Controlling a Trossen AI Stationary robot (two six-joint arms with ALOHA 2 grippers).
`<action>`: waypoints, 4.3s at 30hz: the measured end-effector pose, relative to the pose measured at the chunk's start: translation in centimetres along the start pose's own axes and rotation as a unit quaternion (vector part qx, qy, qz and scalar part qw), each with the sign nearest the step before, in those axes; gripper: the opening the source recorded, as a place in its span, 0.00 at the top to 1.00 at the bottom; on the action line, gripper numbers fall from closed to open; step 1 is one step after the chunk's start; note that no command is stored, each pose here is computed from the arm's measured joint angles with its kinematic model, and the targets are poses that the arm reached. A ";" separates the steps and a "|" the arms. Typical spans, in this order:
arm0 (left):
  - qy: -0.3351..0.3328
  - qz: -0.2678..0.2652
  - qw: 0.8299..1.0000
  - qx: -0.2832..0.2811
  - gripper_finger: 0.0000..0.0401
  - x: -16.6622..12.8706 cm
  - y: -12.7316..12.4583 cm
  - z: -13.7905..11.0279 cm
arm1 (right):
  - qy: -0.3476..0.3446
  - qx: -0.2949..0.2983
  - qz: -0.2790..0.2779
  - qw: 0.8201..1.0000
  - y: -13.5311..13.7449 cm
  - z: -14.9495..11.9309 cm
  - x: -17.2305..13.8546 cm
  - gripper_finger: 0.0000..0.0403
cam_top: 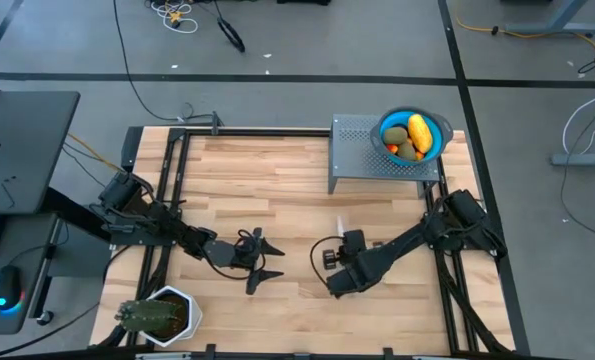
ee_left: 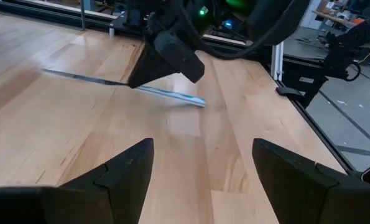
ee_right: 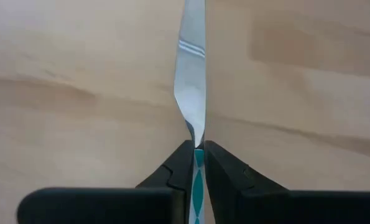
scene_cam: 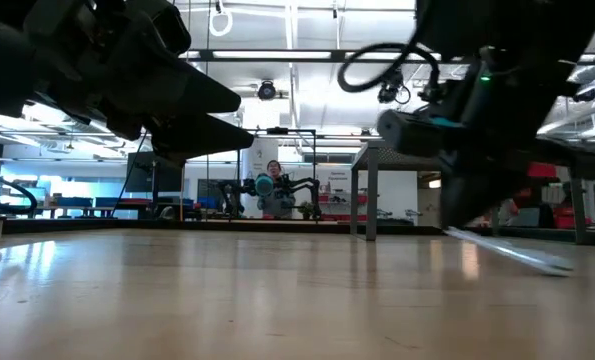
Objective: Pick & Place Fruit
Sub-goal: Put the blue table knife on the shelf
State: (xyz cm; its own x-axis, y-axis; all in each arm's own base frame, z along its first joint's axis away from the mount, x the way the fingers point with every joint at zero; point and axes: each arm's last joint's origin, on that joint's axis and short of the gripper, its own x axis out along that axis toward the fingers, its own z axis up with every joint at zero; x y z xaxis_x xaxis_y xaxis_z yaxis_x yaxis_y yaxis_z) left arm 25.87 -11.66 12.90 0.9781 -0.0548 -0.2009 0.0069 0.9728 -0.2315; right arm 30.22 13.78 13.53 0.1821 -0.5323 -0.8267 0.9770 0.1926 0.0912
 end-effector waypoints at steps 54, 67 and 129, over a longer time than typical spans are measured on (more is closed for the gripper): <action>0.012 -0.022 0.999 -0.024 0.30 -0.3 -0.7 -0.3 | -0.046 0.035 0.039 0.998 1.8 2.6 1.7 0.73; 0.014 -0.017 1.000 -0.022 0.30 -0.3 -0.6 -0.4 | -0.115 -0.050 0.120 0.985 2.5 0.3 -0.3 0.72; -0.003 -0.030 1.000 0.007 0.30 -2.1 -0.4 1.3 | -0.179 -0.417 0.460 0.763 3.9 7.6 -13.4 0.72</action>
State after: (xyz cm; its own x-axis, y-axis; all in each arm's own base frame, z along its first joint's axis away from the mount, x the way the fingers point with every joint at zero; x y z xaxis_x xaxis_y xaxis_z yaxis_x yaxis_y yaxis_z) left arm 24.12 -11.62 14.65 0.9771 -0.1121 -0.1809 0.0688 0.9707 -0.2301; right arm 32.42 15.35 29.20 0.9132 -0.0188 -0.4071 0.0351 0.9989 0.0327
